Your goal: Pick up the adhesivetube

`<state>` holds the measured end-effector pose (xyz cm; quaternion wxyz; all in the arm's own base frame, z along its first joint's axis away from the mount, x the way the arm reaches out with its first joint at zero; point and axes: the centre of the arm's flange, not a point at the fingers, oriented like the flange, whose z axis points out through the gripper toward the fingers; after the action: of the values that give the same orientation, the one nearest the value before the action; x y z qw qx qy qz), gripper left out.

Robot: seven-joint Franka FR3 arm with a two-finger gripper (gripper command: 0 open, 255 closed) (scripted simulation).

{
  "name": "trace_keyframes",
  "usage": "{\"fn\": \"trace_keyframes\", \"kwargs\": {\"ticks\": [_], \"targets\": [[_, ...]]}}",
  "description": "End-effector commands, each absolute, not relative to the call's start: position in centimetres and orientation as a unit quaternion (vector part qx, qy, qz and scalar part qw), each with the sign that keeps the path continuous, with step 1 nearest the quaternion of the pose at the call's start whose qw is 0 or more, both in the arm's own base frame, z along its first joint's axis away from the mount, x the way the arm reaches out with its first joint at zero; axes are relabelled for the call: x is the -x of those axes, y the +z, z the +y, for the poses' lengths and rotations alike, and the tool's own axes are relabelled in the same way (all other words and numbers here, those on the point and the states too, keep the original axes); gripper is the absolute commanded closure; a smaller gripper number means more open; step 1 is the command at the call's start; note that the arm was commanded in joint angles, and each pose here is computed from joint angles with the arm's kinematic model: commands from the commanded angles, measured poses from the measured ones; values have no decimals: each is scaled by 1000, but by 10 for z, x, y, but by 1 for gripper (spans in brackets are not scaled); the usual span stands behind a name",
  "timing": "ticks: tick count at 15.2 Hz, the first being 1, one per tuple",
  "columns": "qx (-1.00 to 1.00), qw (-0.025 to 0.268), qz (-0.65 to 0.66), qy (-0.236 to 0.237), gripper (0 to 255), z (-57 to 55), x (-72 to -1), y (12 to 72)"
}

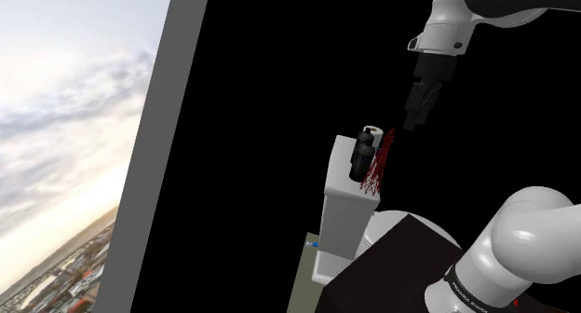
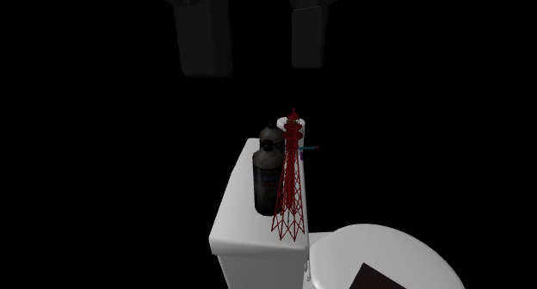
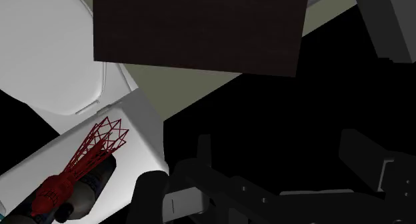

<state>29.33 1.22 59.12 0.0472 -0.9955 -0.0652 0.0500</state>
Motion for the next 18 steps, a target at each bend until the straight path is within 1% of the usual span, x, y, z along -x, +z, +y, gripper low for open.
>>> {"fn": "trace_keyframes", "kwargs": {"ticks": [1, 10, 18], "targets": [[995, 47, -65, 50, 0, 12, -293, 591], [989, 98, 67, 85, 0, -51, -408, 565], [966, 141, 184, 115, 0, -128, -491, 529]]}}
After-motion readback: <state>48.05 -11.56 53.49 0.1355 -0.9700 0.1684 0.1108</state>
